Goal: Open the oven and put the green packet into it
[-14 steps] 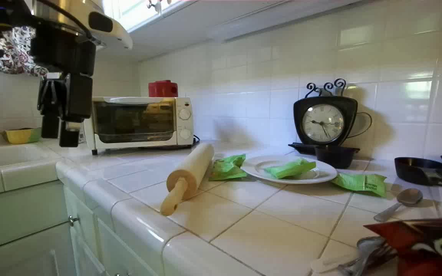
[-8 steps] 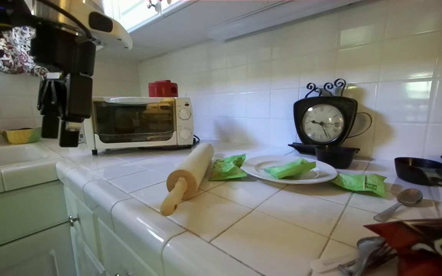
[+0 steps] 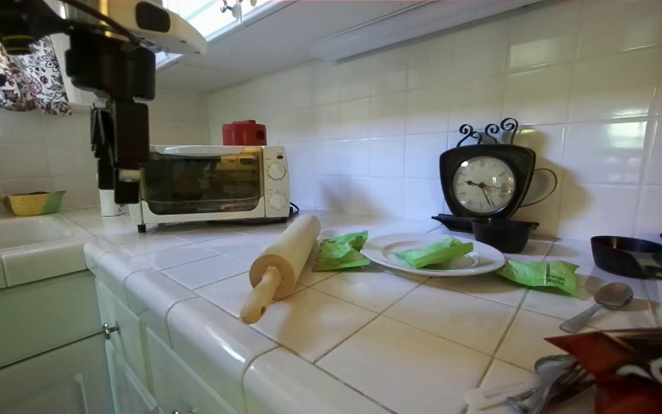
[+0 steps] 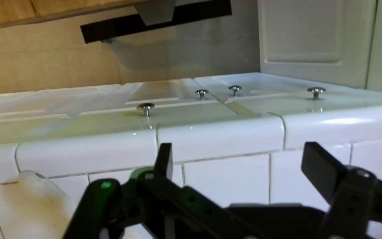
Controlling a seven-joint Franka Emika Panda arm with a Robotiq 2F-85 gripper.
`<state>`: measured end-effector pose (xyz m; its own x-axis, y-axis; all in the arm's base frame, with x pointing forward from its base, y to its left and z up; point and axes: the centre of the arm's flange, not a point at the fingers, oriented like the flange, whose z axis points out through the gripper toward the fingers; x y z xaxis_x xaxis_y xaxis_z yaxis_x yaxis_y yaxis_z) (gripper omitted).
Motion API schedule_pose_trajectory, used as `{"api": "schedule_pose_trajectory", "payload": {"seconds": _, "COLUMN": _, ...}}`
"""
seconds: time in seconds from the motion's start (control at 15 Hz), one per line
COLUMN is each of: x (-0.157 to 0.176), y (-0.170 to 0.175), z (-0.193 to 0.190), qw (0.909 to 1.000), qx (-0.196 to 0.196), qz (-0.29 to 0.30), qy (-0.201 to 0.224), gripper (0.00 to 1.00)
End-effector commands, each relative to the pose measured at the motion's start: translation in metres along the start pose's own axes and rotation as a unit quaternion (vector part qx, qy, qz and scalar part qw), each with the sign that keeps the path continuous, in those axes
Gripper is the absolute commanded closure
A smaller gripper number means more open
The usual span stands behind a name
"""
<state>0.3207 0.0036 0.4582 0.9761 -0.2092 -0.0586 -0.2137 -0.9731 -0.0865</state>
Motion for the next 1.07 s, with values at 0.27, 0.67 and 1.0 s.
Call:
{"api": "schedule_pose_trajectory", "payload": {"seconds": 0.27, "x": 0.051, "y": -0.033, "z": -0.062, "qw": 0.9849, "qx": 0.061, "qz": 0.089, "qy": 0.136, "gripper": 0.0}}
{"api": "schedule_pose_trajectory", "payload": {"seconds": 0.67, "x": 0.114, "y": -0.092, "z": -0.076, "qw": 0.9794, "qx": 0.084, "qz": 0.057, "qy": 0.175, "gripper": 0.0}}
{"api": "schedule_pose_trajectory", "payload": {"seconds": 1.0, "x": 0.142, "y": -0.163, "z": -0.059, "qw": 0.9812, "qx": 0.091, "qz": 0.005, "qy": 0.17, "gripper": 0.0}}
